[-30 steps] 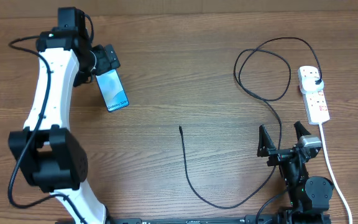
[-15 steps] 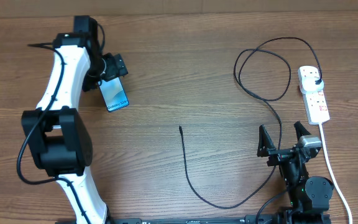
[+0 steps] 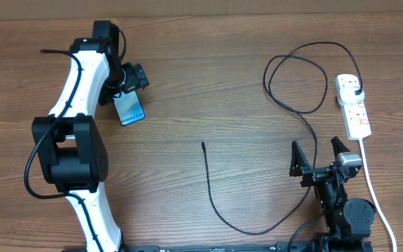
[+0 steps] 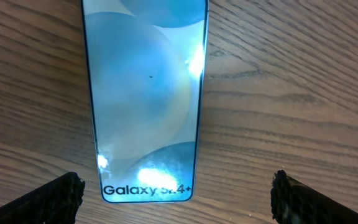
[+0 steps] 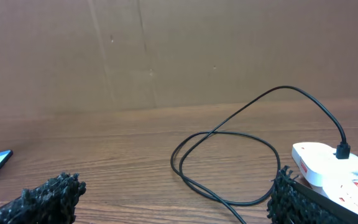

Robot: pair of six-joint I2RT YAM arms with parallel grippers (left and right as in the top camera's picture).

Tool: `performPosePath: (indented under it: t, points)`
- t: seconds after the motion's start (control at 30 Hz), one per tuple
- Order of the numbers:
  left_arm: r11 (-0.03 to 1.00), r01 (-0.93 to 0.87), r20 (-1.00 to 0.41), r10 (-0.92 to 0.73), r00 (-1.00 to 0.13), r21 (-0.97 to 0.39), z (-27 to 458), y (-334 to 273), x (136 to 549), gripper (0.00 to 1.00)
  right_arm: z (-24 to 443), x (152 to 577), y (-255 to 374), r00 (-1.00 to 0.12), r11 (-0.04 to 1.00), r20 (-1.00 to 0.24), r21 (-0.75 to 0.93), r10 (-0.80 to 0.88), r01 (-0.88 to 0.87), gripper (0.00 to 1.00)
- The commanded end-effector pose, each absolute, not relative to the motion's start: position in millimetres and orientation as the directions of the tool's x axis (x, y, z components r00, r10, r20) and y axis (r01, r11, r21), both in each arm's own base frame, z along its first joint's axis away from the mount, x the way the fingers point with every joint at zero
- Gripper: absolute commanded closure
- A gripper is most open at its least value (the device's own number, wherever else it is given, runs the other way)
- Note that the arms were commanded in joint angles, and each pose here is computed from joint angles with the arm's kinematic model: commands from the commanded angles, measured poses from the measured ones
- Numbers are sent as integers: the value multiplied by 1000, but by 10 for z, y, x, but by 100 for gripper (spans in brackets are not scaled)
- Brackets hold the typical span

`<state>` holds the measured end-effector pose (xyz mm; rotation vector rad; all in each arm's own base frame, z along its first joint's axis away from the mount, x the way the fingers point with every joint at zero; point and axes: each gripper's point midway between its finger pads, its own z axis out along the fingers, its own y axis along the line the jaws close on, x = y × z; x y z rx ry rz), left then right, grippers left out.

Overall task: Plug charger to phone and switch on socket
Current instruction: 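Lower the left gripper onto the phone's bottom edge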

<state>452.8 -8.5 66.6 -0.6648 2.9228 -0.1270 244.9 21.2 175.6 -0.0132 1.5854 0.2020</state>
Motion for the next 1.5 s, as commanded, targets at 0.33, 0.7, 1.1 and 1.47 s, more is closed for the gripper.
performPosePath:
  t: [0.33, 0.7, 1.1, 1.47]
  points:
    - [877, -470, -133, -480, -867, -96, 692, -5, 4568, 0, 1731, 2451, 199, -25, 984, -992, 124, 121, -125, 0]
    - [878, -472, -101, -478, -873, -80, 512, 83, 4559, 0, 1731, 2452, 198, -25, 984, -992, 124, 121, -125, 0]
    - [875, -478, -95, -483, -870, -76, 403, 111, 4589, 0, 1731, 2452, 198, -25, 984, -992, 124, 121, -125, 0]
    - [877, -477, -91, -480, -872, -61, 391, 128, 4565, 0, 1731, 2452, 198, -25, 984, -992, 124, 121, -125, 0]
